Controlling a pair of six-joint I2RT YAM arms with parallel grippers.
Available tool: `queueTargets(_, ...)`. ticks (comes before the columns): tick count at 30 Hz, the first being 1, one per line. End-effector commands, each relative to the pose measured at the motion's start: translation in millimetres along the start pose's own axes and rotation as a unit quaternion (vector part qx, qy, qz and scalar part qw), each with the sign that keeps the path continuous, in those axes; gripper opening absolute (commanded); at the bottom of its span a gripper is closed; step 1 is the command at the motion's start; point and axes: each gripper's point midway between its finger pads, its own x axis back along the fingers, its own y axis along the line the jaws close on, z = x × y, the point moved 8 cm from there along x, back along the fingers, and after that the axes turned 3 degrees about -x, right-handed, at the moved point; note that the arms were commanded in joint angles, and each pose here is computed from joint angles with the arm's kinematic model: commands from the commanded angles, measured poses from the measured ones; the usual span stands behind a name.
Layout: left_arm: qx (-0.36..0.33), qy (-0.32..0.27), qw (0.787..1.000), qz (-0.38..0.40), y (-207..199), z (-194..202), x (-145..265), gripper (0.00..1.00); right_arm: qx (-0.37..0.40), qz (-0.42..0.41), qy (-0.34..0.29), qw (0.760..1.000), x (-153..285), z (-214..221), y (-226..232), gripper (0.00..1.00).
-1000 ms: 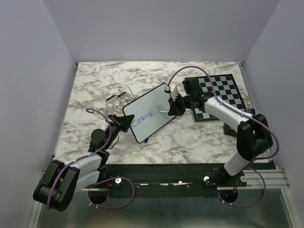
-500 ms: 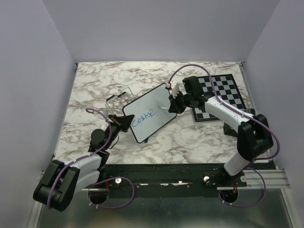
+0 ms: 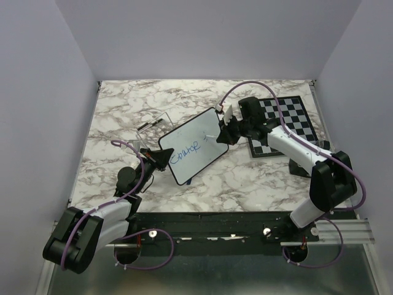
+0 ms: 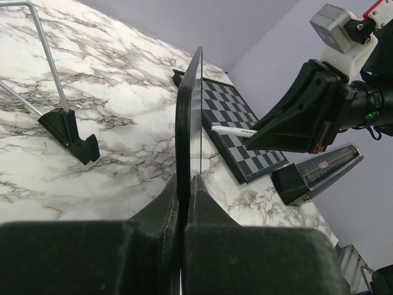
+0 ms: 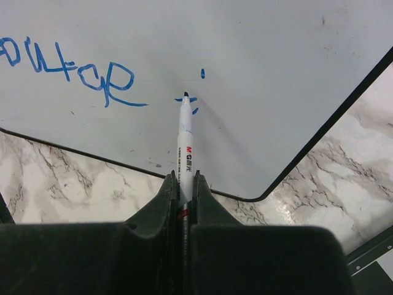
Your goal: Write a sentence on the whiteboard
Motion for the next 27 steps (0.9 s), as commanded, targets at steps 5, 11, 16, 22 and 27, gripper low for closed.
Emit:
queueTargets(5,-0.017,0.015,1.000,0.012,0,7,4,0.00,-0.008,-0.010,0.007,1.000,-8,4,-3,0.01)
queueTargets(11,-0.017,0.015,1.000,0.013,0,7,5,0.00,-0.011,-0.009,0.013,1.000,-11,6,-4,0.00)
queueTargets(16,-0.017,0.014,1.000,0.013,0,7,5,0.00,-0.015,-0.012,0.019,1.000,-13,8,-5,0.01)
queueTargets(22,-0.017,0.014,1.000,0.013,0,7,5,0.00,-0.017,-0.016,0.031,0.999,-15,12,-4,0.01)
queueTargets(27,-0.017,0.015,1.000,0.013,0,7,5,0.00,-0.017,-0.022,0.035,0.999,-14,15,-3,0.01)
